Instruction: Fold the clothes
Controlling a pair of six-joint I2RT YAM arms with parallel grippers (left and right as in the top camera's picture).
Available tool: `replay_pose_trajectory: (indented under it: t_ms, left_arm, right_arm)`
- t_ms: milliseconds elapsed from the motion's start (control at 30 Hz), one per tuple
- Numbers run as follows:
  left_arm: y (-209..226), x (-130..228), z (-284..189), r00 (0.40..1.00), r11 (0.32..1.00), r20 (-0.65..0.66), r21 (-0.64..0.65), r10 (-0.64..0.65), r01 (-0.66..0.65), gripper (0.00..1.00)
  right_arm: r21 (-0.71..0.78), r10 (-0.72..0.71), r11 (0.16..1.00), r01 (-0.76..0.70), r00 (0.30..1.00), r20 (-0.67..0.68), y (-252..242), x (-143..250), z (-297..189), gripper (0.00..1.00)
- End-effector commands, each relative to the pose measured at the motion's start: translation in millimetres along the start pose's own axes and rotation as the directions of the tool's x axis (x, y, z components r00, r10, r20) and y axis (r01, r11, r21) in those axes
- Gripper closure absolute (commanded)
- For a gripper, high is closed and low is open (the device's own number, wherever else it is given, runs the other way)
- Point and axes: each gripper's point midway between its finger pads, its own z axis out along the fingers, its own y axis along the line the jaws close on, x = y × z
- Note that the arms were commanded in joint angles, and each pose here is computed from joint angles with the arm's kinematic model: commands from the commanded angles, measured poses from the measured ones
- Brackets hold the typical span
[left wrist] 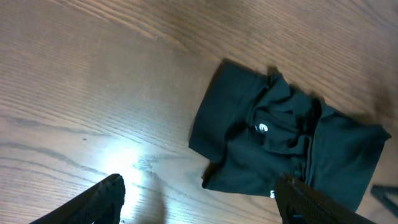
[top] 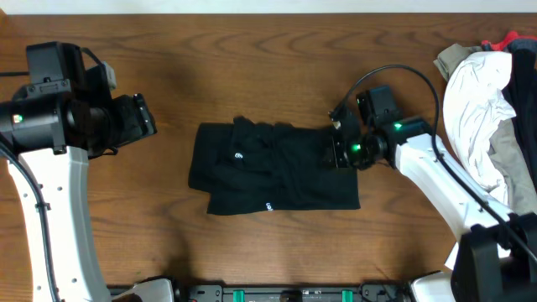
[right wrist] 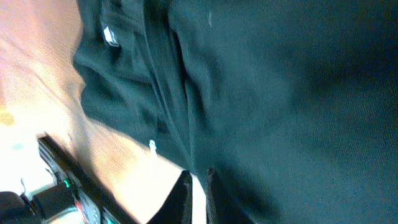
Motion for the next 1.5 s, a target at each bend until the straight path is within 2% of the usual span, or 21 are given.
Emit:
replay_pose_trajectory:
  t_ms: [0, 67, 167, 333, 667, 733, 833, 1000, 1100, 1233, 1467]
  left_arm:
    - [-3.6, -2.4, -8.3, 1.000, 1.000, 0.027, 0.012, 0.016, -0.017, 0.21]
    - [-3.6, -2.4, -8.3, 1.000, 1.000, 0.027, 0.012, 0.016, -0.017, 0.21]
    - [-3.6, -2.4, -8.3, 1.000, 1.000, 0.027, 0.012, 0.016, -0.017, 0.21]
    - [-3.6, -2.3, -8.3, 1.000, 1.000, 0.027, 0.012, 0.016, -0.017, 0.21]
    - [-4.0, -4.2, -8.3, 0.999, 1.000, 0.034, 0.014, 0.018, -0.018, 0.21]
    - [-4.0, -4.2, -8.3, 0.999, 1.000, 0.034, 0.014, 0.018, -0.018, 0.21]
    - [-3.9, -4.2, -8.3, 0.999, 1.000, 0.034, 0.013, 0.018, -0.018, 0.21]
    - [-3.8, -4.2, -8.4, 0.999, 1.000, 0.034, 0.013, 0.018, -0.018, 0.21]
    - [-3.9, -4.3, -8.3, 0.999, 1.000, 0.034, 0.013, 0.018, -0.018, 0.21]
    - [-3.9, -4.2, -8.3, 0.999, 1.000, 0.034, 0.013, 0.018, -0.018, 0.21]
    - [-3.9, -4.1, -8.3, 0.999, 1.000, 0.034, 0.013, 0.017, -0.018, 0.21]
  right_arm:
    - [0.036, -0.132, 0.990, 0.133, 0.990, -0.039, 9.4, 12.5, 2.8, 0.84]
    - [0.080, -0.164, 0.982, 0.170, 0.984, -0.075, 10.8, 21.2, 11.3, 0.71]
    - [0.156, -0.228, 0.957, 0.246, 0.966, -0.124, 12.5, 32.2, 27.2, 0.62]
    - [0.240, -0.309, 0.904, 0.355, 0.928, -0.206, 15.1, 49.7, 50.7, 0.62]
    - [0.270, -0.308, 0.884, 0.381, 0.911, -0.276, 7.9, 62.1, 71.1, 0.70]
    - [0.248, -0.315, 0.886, 0.391, 0.902, -0.294, 10.2, 66.7, 73.6, 0.76]
    - [0.174, -0.408, 0.861, 0.479, 0.852, -0.327, 22.7, 76.7, 78.8, 0.77]
    - [0.205, -0.459, 0.817, 0.539, 0.823, -0.335, 28.1, 80.4, 84.4, 0.72]
    - [0.333, -0.411, 0.798, 0.502, 0.858, -0.309, 14.3, 70.2, 80.8, 0.65]
    - [0.444, -0.362, 0.774, 0.452, 0.890, -0.276, -1.9, 59.1, 75.8, 0.63]
    - [0.458, -0.337, 0.771, 0.442, 0.894, -0.295, -11.8, 60.2, 89.4, 0.60]
